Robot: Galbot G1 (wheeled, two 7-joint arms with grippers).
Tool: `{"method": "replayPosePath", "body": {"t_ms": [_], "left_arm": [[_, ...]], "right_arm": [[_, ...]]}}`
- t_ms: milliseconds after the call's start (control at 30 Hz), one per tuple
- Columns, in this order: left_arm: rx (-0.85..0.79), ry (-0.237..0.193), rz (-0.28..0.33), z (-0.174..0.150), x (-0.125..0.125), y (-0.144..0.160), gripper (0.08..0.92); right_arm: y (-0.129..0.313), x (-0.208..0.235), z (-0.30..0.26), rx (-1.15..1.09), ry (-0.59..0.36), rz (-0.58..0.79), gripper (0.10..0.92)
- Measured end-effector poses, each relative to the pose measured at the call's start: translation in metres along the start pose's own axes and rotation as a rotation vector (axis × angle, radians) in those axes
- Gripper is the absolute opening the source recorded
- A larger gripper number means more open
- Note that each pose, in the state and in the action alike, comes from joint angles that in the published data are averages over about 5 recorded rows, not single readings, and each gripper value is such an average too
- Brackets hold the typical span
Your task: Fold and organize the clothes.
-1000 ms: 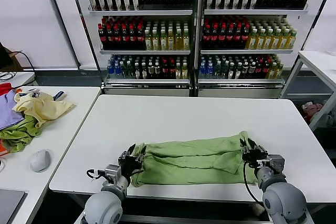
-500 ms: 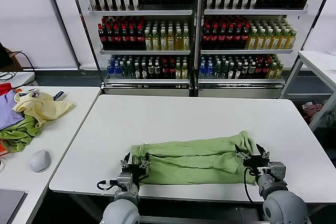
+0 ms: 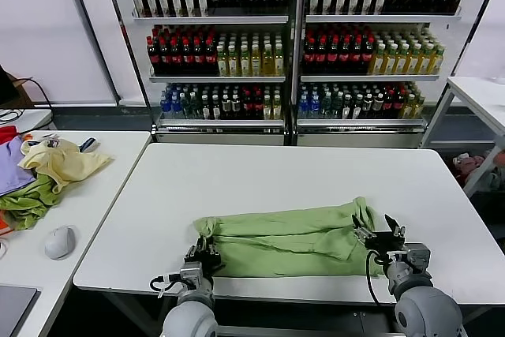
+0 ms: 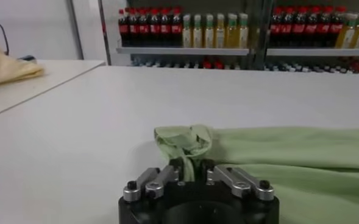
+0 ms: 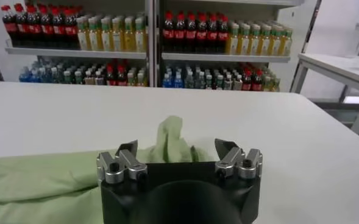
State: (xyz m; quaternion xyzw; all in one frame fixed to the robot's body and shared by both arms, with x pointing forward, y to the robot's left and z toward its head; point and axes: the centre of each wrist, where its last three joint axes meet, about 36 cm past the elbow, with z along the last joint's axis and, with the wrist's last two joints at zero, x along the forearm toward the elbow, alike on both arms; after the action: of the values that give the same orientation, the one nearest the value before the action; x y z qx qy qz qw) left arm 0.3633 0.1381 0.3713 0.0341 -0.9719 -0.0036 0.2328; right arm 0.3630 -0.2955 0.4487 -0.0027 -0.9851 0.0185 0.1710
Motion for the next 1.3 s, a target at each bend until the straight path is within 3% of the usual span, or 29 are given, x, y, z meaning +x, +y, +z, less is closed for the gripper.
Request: {"method": "replayPosePath", "body": {"t_ms": [167, 433, 567, 733, 900, 1133, 1300], "left_arm": [[0.010, -0.016, -0.017, -0.008, -0.006, 0.025, 0.117], [0.045, -0.101, -0.065, -0.047, -0.013, 0.095, 0.108], [0.141, -0.146, -0.040, -0.071, -0.007, 0.122, 0.108], [0.299, -0.179, 0.083, -0.095, 0.011, 0.125, 0.108], [0.438, -0.189, 0.241, -0.109, 0.028, 0.105, 0.108], [0.555, -0.145, 0.419, -0.113, 0.034, 0.060, 0.108], [0.594, -0.094, 0.507, -0.109, 0.026, 0.023, 0.108]], "right_arm": [[-0.001, 0.000, -0.002, 0.003, -0.009, -0.001, 0.823], [0.000, -0.001, -0.006, 0.007, -0.023, -0.004, 0.823], [0.002, -0.002, -0.007, 0.010, -0.029, -0.006, 0.823], [0.004, -0.003, -0.007, 0.015, -0.029, -0.005, 0.823], [0.003, -0.002, -0.006, 0.023, -0.028, -0.001, 0.823], [0.002, -0.001, -0.008, 0.027, -0.033, 0.006, 0.823], [0.002, 0.000, -0.009, 0.025, -0.037, 0.007, 0.823]]}}
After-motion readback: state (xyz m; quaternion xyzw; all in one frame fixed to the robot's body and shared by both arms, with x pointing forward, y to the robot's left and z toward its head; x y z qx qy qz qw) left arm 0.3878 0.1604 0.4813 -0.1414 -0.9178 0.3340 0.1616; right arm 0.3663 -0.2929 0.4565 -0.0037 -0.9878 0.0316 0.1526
